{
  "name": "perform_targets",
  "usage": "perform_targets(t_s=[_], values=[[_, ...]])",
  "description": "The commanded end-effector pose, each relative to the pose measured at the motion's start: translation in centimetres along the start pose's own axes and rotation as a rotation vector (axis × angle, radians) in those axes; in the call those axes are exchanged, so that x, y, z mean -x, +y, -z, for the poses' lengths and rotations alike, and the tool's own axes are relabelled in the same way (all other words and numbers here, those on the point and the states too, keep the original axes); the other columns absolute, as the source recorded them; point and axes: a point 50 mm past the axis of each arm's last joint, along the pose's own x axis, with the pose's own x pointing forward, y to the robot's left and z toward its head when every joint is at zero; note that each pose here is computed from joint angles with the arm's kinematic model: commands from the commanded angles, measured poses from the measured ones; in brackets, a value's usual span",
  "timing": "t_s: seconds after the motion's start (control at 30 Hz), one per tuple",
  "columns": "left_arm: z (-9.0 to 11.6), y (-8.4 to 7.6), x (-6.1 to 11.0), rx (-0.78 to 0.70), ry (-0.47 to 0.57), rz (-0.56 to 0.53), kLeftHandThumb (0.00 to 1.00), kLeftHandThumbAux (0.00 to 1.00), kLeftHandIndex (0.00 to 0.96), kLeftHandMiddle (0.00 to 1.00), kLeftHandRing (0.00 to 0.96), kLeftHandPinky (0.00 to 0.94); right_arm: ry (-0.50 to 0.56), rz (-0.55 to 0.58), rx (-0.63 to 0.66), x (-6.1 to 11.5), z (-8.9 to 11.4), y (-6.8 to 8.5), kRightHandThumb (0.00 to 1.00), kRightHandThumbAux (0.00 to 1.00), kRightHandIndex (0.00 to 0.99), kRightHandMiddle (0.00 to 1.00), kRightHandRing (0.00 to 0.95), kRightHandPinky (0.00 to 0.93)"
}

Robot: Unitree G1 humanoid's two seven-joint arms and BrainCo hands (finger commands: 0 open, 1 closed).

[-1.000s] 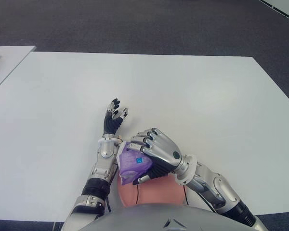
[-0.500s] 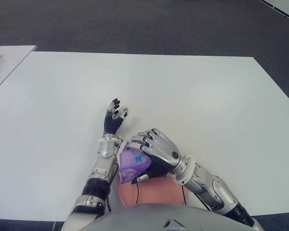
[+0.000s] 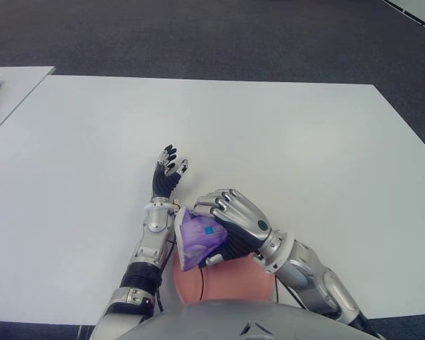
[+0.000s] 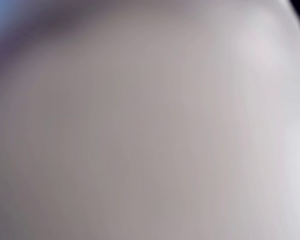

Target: Put the tissue paper into the plate.

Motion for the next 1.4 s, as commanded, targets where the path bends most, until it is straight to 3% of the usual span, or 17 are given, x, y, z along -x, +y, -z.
perform_targets(t_s=[0.03,0.43,1.1,1.4], values=[[0.5,0.4,0.1,-0.014,0.034,-0.009,0.28,0.662,0.116,0.152,0.138,0.162,0.053,-0.048,-0.026,0.4,0.2,0.1,0.268,0.535,0.244,0.238,0.222,0.211],[0.7,0.7,0.0,-0.019,0.061,-0.012,0.285,0.655,0.121,0.148,0.139,0.167,0.089,-0.079,-0.03,1.2,0.8,-0.2,0.123,0.524,0.123,0.102,0.114,0.181],[0.6,0.9,-0.1,-0.024,0.072,-0.016,0.289,0.638,0.12,0.145,0.136,0.162,0.127,-0.082,-0.042,1.9,1.6,-0.7,0.068,0.561,0.121,0.106,0.127,0.209],[0.5,1.0,-0.2,-0.029,0.072,-0.019,0.297,0.632,0.121,0.137,0.123,0.14,0.159,-0.104,-0.059,2.2,2.2,-1.1,0.044,0.575,0.069,0.08,0.113,0.221]])
